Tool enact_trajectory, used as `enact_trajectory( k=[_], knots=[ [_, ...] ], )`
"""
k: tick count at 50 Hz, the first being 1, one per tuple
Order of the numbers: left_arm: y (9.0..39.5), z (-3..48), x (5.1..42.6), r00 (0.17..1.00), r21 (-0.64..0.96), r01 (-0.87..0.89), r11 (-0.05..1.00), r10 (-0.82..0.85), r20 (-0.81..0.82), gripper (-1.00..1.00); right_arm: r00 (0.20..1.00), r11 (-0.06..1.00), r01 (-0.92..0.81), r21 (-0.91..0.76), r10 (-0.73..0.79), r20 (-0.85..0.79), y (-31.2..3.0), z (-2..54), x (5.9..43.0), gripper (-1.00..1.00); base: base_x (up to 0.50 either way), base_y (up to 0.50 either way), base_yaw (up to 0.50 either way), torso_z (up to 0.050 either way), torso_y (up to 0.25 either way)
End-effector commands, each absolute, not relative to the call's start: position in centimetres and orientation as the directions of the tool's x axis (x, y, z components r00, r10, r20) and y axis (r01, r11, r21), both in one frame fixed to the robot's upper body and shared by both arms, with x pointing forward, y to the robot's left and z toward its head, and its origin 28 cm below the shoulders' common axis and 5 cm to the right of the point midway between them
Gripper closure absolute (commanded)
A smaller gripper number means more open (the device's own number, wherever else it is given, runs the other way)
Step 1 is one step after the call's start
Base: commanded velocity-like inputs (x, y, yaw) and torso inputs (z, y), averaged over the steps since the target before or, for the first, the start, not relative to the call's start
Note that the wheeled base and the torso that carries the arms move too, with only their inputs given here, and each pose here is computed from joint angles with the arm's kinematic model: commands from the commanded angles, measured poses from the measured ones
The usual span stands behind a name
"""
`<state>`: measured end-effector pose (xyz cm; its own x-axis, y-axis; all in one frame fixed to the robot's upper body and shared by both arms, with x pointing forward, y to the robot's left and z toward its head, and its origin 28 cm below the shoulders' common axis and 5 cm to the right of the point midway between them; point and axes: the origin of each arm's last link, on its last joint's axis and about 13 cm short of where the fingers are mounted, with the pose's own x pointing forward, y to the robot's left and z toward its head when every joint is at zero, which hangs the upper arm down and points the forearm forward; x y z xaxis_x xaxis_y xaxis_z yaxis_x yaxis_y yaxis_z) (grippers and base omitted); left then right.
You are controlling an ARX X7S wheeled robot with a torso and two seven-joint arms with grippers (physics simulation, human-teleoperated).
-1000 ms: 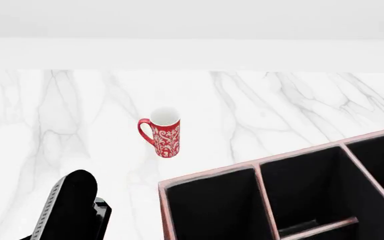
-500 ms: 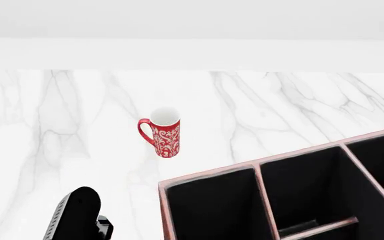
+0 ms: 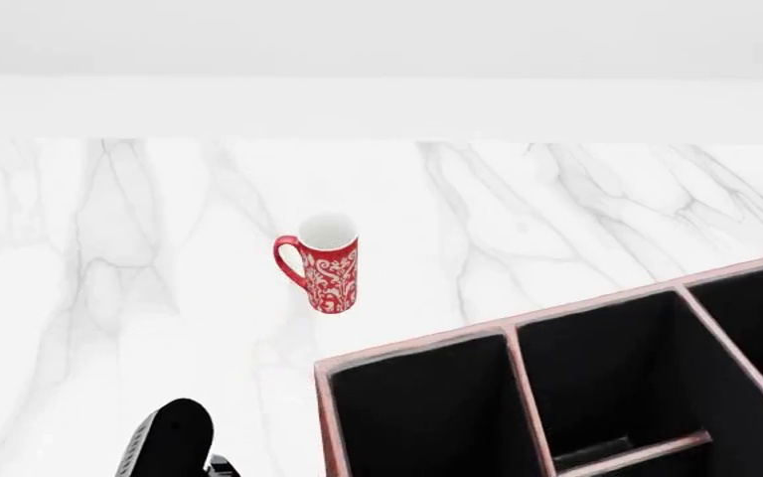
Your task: Pick up the book and place it in the left compartment of the caddy.
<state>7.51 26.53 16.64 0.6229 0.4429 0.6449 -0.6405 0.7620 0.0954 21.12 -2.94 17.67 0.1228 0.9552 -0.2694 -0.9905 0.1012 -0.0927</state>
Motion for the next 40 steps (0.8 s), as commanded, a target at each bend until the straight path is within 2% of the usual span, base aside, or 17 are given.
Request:
enact_trajectory(
  k=[1,40],
  knots=[
    [26.5,16.9,7.4,0.613,0.108,-0.637,0.763,0.416,0.672,-1.00,0.188,0.169,-0.981,-0.095,0.946,-0.263,-3.0,17.0,23.0,-1.00,0.00,0.00,0.00,0.000,0.000],
    [26.4,16.8,7.6,0.617,0.110,-0.634,0.766,0.414,0.669,-1.00,0.254,0.244,-0.967,-0.070,0.925,-0.282,-4.2,15.5,23.5,-1.00,0.00,0.00,0.00,0.000,0.000]
  ],
)
